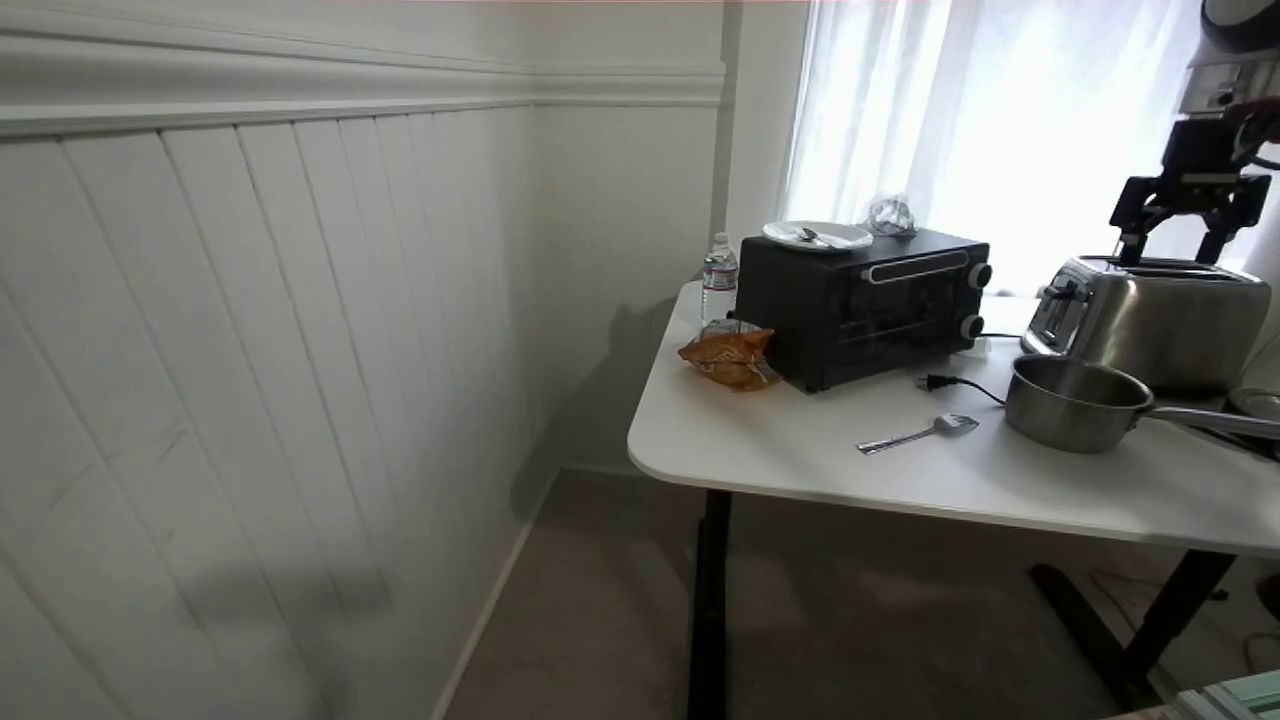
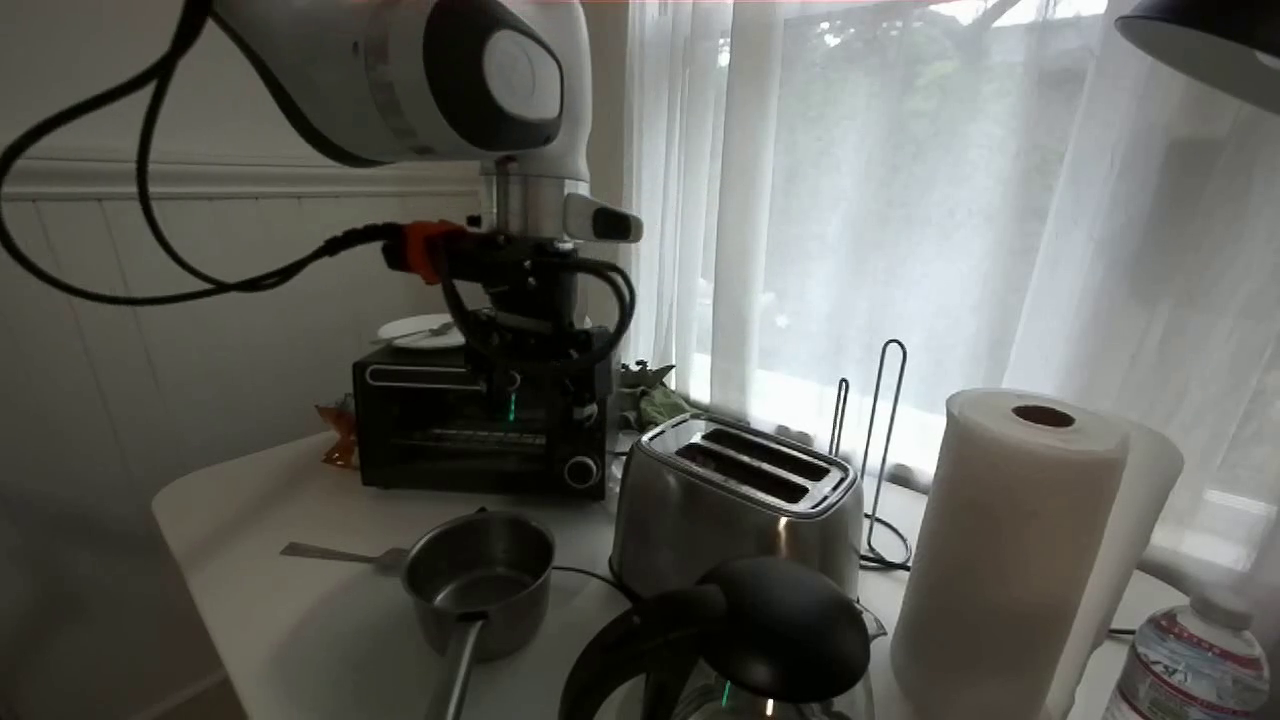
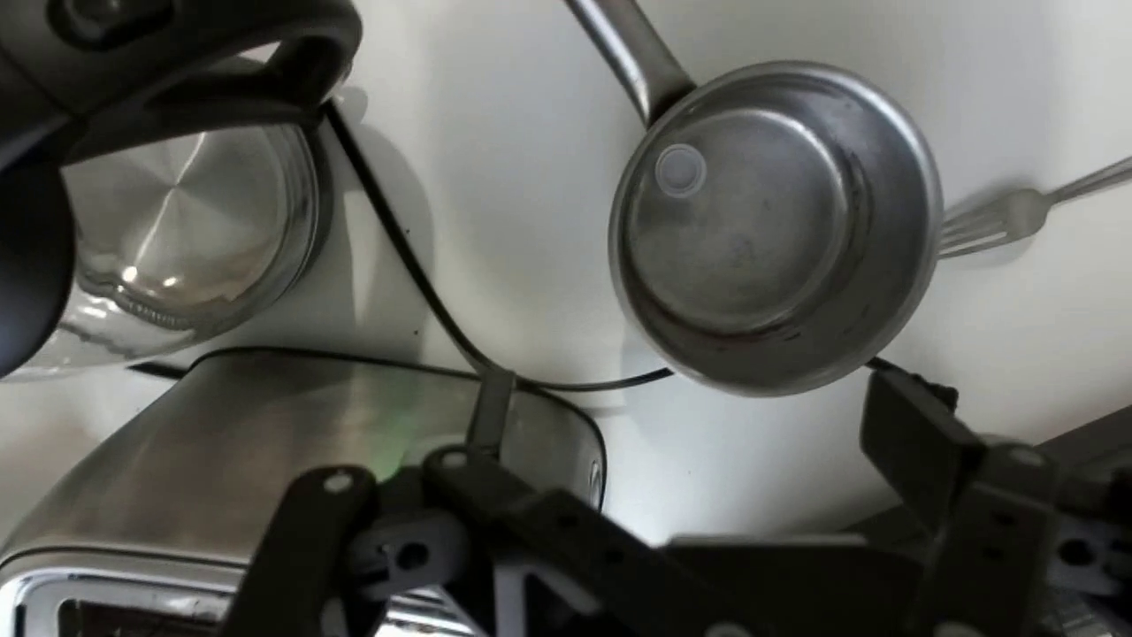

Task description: Pick up the silver pot and move it a little to the right

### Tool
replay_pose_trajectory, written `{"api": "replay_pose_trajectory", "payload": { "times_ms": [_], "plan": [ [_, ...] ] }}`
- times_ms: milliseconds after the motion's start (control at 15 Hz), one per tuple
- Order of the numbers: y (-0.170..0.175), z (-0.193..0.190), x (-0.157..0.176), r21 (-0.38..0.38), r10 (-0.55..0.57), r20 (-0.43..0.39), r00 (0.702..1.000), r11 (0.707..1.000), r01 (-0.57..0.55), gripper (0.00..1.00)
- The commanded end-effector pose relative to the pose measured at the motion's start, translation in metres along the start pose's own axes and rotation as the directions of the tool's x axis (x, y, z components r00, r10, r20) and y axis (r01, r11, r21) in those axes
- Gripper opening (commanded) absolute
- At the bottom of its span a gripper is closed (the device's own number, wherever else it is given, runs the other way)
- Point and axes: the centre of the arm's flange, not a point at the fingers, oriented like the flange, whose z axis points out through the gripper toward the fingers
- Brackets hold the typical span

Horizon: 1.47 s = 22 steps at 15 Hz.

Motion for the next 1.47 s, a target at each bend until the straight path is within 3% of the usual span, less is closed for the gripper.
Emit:
{"api": "replay_pose_trajectory", "payload": {
  "times_ms": [0,200,467,533,1000,1400],
  "plan": [
    [-0.034,0.015,-0.027,0.012,0.102,0.014,0.995,0.995,-0.102,1.00],
    [-0.064,0.031,-0.040,0.024,0.162,0.016,0.987,0.986,-0.163,1.00],
    [-0.101,0.049,-0.049,0.055,0.162,-0.024,0.987,0.985,-0.160,1.00],
    [-0.088,0.042,-0.037,0.032,0.146,0.005,0.989,0.989,-0.146,1.00],
    [-0.097,0.047,-0.041,0.035,0.142,-0.010,0.990,0.989,-0.142,1.00],
    [-0.127,0.074,-0.042,0.056,0.131,0.009,0.991,0.990,-0.131,1.00]
  ]
}}
